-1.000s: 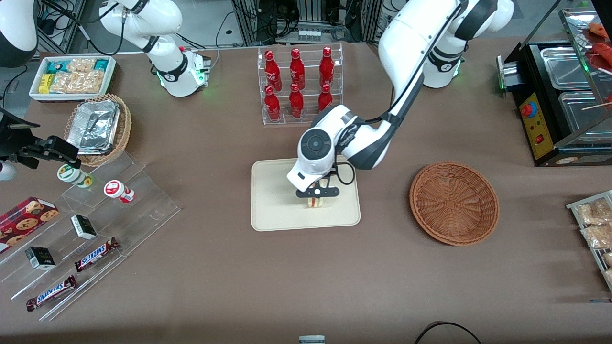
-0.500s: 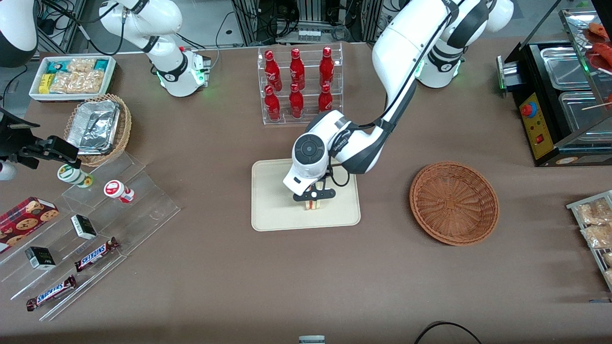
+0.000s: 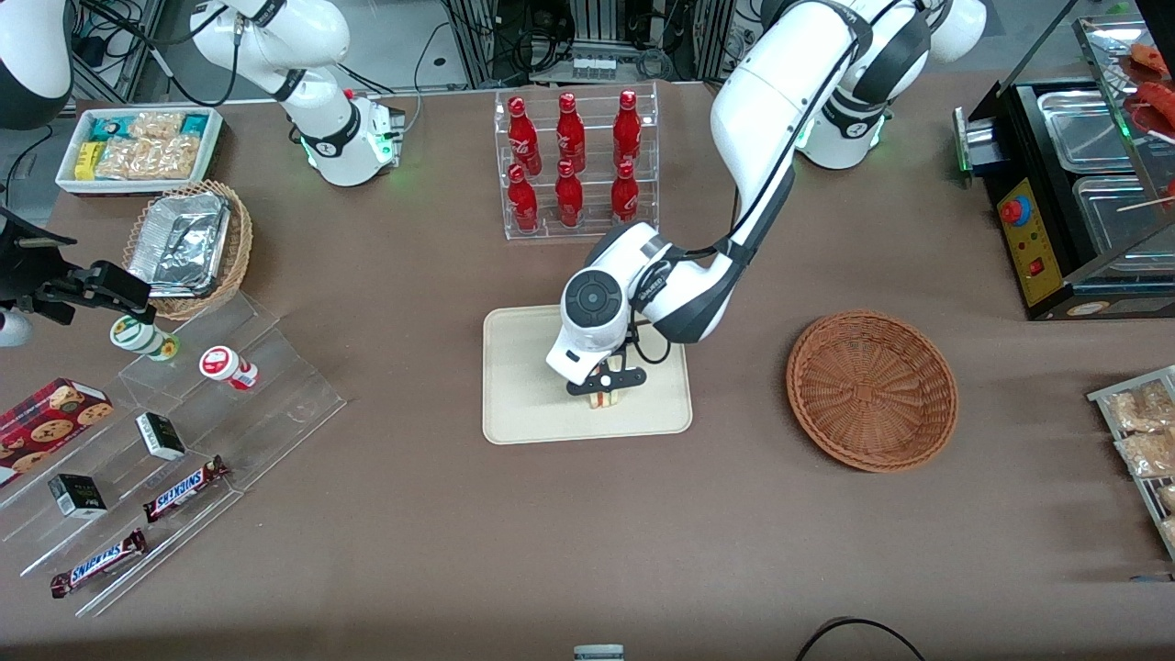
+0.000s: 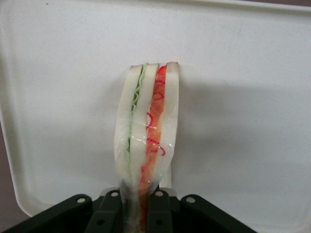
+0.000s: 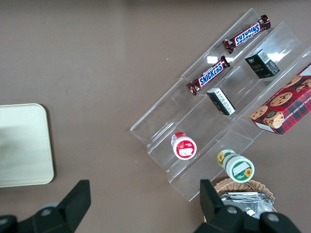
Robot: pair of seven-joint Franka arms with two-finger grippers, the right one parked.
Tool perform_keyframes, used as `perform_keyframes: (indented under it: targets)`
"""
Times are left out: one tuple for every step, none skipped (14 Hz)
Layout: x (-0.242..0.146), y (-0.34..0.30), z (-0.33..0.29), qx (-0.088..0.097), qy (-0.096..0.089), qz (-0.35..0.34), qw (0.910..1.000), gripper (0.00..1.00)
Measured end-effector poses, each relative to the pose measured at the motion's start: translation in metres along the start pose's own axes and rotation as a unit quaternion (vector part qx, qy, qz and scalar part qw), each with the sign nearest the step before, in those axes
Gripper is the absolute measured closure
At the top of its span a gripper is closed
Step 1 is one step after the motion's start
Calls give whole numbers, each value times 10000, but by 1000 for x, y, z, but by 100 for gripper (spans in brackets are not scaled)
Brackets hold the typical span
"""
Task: Place sandwich from basket to tray
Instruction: 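Lower the sandwich onto the tray and open the left gripper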
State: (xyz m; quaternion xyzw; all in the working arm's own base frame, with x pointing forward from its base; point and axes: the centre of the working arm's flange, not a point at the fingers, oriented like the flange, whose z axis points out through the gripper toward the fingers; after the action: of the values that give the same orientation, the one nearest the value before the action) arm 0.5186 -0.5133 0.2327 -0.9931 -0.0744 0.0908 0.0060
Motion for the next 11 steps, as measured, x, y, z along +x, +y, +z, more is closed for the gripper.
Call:
perform_keyframes:
  targets:
    - [0,0,-1,-8,6,0,10000,70]
    - [1,1,-2,-18,14,0,10000,59]
    - [1,1,-3,-29,22,0,10000,51]
    - [1,2,-5,-36,28,0,10000,42]
    - [2,2,-8,-30,22,-3,10000,31]
    - [3,1,-15,-8,4,-9,10000,22]
    - [4,1,-26,24,-23,-18,10000,11]
    - [6,-1,-41,57,-52,-25,10000,1]
    - [8,-3,-60,79,-72,-10,9999,0]
    - [10,-6,-78,89,-82,7,9999,0]
    - [11,-10,-97,80,-74,11,9999,0]
